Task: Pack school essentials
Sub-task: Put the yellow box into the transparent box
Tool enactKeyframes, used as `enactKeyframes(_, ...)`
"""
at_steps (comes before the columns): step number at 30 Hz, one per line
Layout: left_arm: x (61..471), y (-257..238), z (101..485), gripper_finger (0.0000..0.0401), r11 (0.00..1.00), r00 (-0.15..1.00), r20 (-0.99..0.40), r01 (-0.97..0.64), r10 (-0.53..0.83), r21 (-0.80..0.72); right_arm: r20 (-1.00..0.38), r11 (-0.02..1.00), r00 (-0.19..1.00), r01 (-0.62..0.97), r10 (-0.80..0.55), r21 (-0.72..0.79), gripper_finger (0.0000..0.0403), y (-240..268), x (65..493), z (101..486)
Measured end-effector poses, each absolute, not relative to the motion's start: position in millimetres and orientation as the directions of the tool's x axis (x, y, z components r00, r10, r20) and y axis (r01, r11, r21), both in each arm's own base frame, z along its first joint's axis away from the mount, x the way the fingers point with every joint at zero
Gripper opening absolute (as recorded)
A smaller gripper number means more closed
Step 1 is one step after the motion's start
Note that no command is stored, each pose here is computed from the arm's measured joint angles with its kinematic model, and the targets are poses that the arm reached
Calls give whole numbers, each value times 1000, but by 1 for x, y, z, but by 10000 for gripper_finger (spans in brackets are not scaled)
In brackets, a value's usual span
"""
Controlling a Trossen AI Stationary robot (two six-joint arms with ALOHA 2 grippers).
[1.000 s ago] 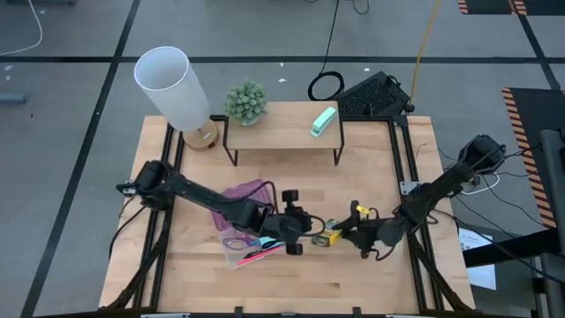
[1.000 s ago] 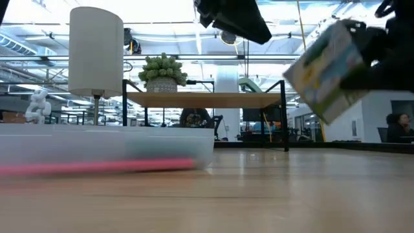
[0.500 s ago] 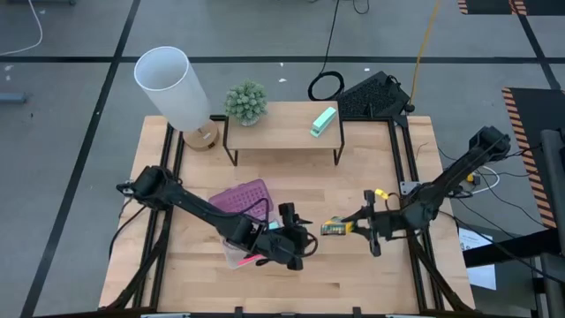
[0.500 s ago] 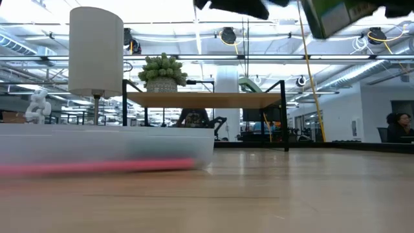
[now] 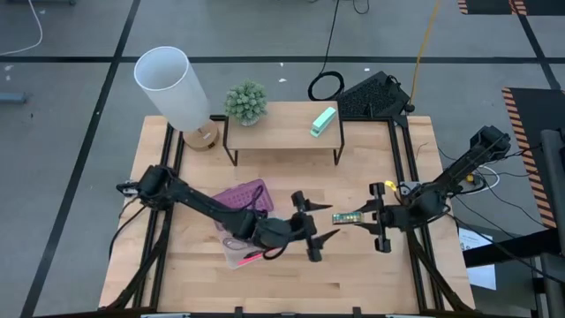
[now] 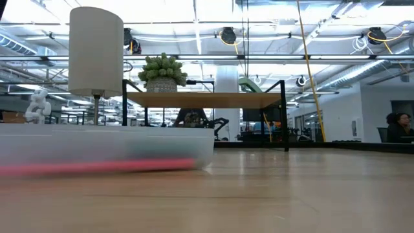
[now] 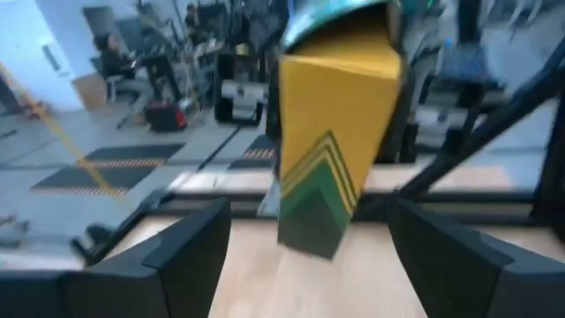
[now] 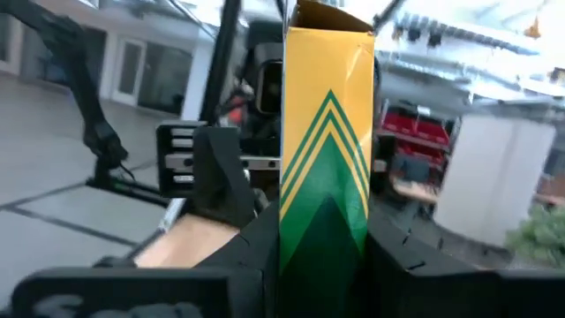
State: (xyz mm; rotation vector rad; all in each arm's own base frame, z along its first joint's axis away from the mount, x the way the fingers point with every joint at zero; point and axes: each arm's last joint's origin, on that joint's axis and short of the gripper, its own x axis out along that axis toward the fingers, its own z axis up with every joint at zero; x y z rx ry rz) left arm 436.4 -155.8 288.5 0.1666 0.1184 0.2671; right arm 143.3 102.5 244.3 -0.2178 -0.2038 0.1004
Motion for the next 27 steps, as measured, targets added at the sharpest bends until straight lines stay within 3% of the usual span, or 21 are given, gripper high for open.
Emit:
enactKeyframes(8, 442, -146, 301, 310, 965, 983, 19, -184, 184, 186, 300, 956, 932, -121, 202, -267, 96, 103, 141, 255)
enactKeyframes(17, 442, -147, 312, 308, 963, 983, 116, -165, 142, 214, 295, 950, 935, -109, 199, -294, 96, 103, 143, 254)
enactKeyframes(27, 443, -144, 311, 217, 970, 989, 112, -120, 98, 210, 292, 953, 938, -102, 187, -284, 96, 101, 144, 253)
